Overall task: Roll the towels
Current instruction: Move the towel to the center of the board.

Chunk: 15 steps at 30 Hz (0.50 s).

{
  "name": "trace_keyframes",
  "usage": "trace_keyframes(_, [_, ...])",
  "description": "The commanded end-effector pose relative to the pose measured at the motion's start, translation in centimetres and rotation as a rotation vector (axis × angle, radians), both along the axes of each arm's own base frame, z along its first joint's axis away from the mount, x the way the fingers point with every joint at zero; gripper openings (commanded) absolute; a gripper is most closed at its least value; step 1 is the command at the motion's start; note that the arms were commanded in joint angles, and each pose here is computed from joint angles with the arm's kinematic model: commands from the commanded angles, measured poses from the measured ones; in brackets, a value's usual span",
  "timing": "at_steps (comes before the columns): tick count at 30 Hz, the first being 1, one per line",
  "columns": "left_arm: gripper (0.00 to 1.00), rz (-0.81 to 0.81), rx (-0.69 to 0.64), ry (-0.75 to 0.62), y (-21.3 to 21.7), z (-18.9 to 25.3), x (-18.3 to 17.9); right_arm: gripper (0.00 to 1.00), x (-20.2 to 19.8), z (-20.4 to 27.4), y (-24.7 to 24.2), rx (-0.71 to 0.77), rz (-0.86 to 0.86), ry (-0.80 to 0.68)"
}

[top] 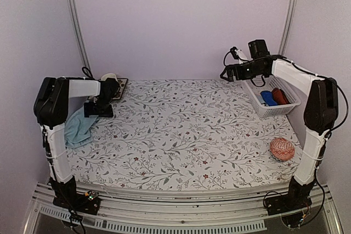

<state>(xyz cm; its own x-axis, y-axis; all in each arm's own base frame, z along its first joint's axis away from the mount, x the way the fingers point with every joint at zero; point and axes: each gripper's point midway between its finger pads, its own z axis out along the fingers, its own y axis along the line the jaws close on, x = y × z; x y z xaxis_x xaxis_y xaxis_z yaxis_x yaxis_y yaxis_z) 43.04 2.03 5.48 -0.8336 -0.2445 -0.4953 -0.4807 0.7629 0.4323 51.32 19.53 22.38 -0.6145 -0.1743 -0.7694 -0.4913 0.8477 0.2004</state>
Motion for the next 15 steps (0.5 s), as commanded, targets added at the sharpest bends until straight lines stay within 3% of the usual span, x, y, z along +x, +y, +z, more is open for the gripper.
trace_keyframes(1, [0.96,0.059,0.034,0.046,2.3,-1.8,-0.8,0.99,0.4,1.1,0.7,0.003,0.018,-0.033])
trace_keyframes(7, [0.87,0.079,0.029,0.084,3.2,-3.5,-1.4,0.99,0.4,1.0,0.6,-0.004,0.015,-0.031])
trace_keyframes(10, [0.76,0.091,0.015,0.1,3.7,-4.3,-1.9,0.99,0.4,1.1,0.6,-0.005,0.014,-0.033])
trace_keyframes(13, [0.53,0.08,-0.005,0.094,3.4,-4.5,-1.9,0.99,0.3,1.2,0.5,-0.004,0.015,-0.032])
trace_keyframes(15, [0.3,0.063,-0.029,0.083,3.1,-4.5,-1.7,0.99,0.3,1.1,0.5,0.0,0.014,-0.028])
